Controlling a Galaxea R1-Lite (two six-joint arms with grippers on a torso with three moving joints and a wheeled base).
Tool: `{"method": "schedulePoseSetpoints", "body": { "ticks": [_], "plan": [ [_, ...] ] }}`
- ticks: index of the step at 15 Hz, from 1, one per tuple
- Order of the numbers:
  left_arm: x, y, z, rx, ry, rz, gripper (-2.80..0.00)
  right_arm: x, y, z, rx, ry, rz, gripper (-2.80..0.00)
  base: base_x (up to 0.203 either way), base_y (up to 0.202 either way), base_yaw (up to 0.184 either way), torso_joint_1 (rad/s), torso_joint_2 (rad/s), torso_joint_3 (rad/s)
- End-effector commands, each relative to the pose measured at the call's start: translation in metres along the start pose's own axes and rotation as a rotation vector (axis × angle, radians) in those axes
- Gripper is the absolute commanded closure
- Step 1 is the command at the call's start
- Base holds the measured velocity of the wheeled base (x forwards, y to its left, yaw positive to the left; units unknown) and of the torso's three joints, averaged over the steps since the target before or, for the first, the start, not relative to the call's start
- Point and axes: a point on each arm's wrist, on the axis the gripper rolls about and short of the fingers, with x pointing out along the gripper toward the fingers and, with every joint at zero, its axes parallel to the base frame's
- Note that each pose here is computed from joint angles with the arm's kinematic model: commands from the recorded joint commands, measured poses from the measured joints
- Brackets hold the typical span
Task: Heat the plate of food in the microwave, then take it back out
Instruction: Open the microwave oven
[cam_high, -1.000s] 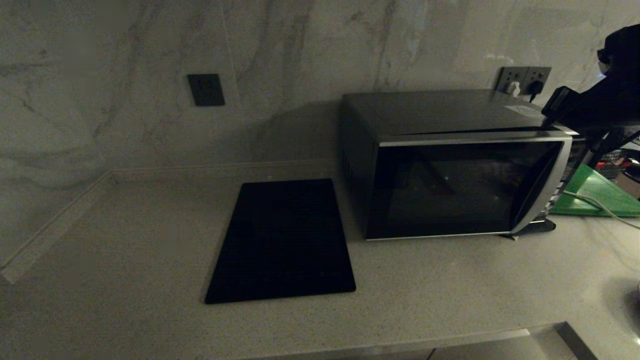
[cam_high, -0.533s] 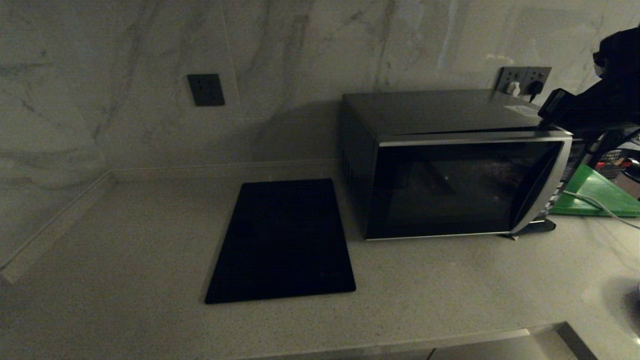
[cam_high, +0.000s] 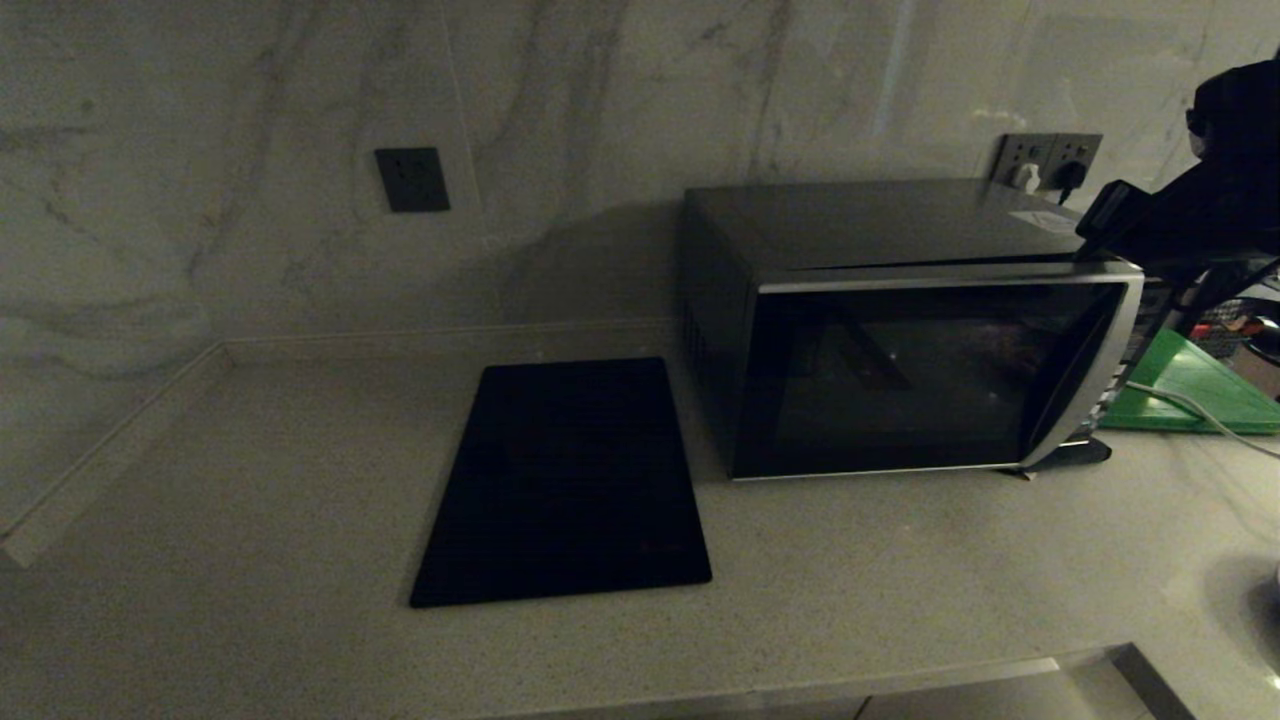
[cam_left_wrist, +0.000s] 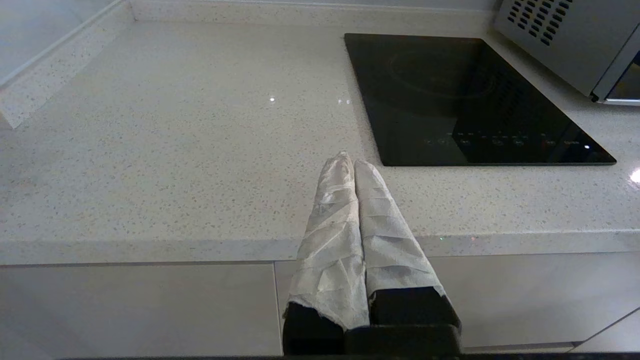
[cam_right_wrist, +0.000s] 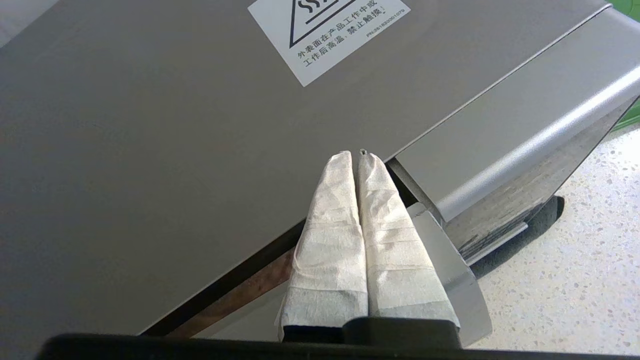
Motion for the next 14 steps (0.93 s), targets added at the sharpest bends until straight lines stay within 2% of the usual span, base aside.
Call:
{"method": "schedulePoseSetpoints", "body": {
  "ticks": [1, 9, 14],
  "plan": [
    [0.0, 0.0, 0.0, -0.001, 0.001, 0.001, 0.0, 0.0, 0.0, -0.001, 0.002, 0.005, -0.008, 0.0, 0.0, 0.0, 0.0, 0.0, 0.0, 0.0],
    [0.0, 0.0, 0.0, -0.001, 0.0, 0.001, 0.0, -0.027, -0.003, 0.001, 0.004, 0.084, -0.041, 0.0, 0.0, 0.0, 0.0, 0.0, 0.0, 0.0],
    [0.0, 0.0, 0.0, -0.001, 0.001, 0.001, 0.0, -0.048, -0.004, 0.003, -0.002, 0.085, -0.033, 0.0, 0.0, 0.0, 0.0, 0.0, 0.0, 0.0]
  ]
}}
